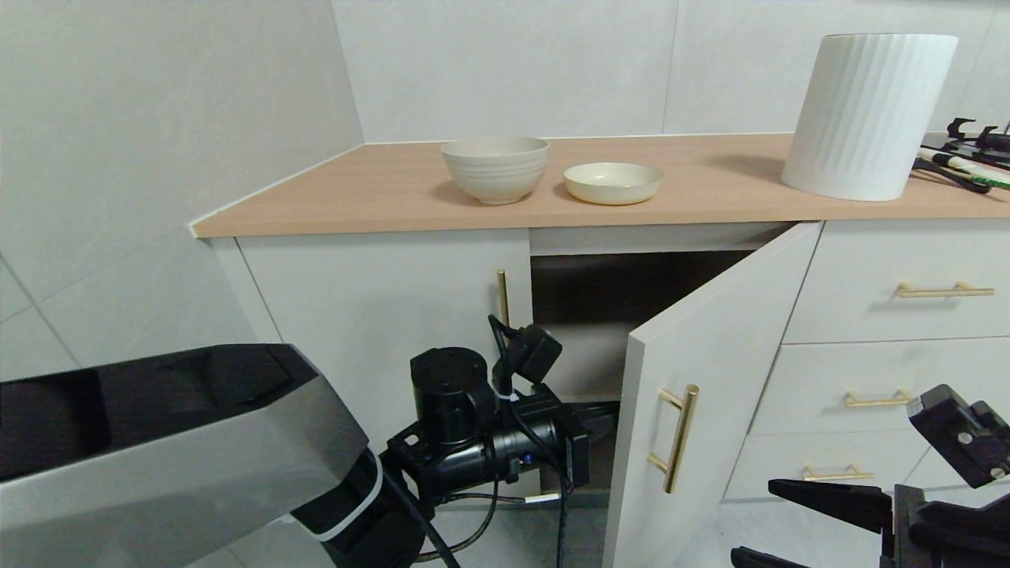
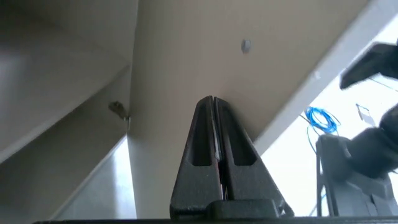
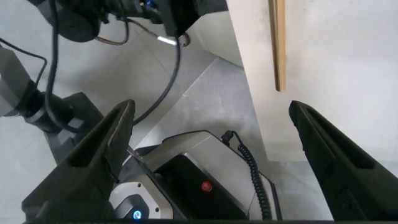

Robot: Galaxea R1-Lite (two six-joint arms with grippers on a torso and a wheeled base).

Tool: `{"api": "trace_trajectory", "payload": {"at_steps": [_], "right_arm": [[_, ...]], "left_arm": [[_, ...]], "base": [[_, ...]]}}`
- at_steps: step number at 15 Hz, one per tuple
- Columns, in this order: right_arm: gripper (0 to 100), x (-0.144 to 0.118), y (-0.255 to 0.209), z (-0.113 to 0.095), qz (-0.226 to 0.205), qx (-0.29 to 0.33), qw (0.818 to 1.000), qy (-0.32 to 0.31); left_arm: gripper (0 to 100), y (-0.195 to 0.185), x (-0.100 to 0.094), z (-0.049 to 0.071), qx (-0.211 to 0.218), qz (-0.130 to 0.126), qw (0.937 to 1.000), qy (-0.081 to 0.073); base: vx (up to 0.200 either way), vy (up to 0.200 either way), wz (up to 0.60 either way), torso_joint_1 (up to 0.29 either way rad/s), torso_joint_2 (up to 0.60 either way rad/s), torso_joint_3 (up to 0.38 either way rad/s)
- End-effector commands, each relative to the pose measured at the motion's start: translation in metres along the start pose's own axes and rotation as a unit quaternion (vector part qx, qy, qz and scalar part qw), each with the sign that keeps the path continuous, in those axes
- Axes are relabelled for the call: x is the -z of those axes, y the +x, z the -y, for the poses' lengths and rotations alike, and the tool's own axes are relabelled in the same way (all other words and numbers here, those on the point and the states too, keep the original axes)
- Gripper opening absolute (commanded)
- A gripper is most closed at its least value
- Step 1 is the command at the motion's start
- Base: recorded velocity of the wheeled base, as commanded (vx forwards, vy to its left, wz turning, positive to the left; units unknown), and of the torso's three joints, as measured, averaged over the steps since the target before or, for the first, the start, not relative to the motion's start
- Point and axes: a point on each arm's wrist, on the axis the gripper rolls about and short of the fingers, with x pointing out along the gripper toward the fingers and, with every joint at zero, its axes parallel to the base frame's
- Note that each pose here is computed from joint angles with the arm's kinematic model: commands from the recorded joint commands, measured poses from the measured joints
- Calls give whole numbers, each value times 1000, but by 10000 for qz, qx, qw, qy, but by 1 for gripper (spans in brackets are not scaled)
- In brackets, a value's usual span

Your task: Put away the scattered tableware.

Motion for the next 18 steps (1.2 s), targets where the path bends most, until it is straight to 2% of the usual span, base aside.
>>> {"api": "trace_trajectory", "payload": {"at_steps": [1,2,8,11,13,14,15,16,17,18], "right_arm": [[100,0,1,0,-19,2,10000,4],[100,0,1,0,-21,-5,10000,2],[100,0,1,0,-23,-12,10000,2],[100,1,1,-2,-52,-95,9999,-22],[100,1,-2,-8,-3,-270,9996,-81],[100,1,-8,-14,55,-569,9983,-138],[100,0,-18,-21,115,-1095,9937,-197],[100,4,-29,-24,57,-1696,9851,-267],[100,8,-33,-25,-76,-2120,9768,-298],[100,9,-33,-24,-119,-2162,9758,-295]], "left_arm": [[0,4,1,-2,-3,10,10000,0],[0,11,3,-5,-82,12,10000,-10],[0,25,14,-9,-189,6,9998,-21],[0,34,20,-7,-335,3,9994,-25],[0,41,23,12,-276,12,9996,11],[0,42,22,39,4,12,10000,46],[0,32,24,71,508,-124,9986,-36],[0,16,24,101,1367,-420,9895,-218],[0,6,22,107,1806,-518,9819,-248],[0,6,18,105,1750,-385,9836,-203]], "base": [[-200,0,0,12,2,7],[-200,0,0,17,2,-2],[0,0,0,0,0,0],[0,0,0,0,0,0],[0,0,0,0,0,0],[0,0,0,0,0,0],[0,0,0,0,0,0],[0,0,0,0,0,0],[0,0,0,0,0,0],[0,0,0,0,0,0]]}}
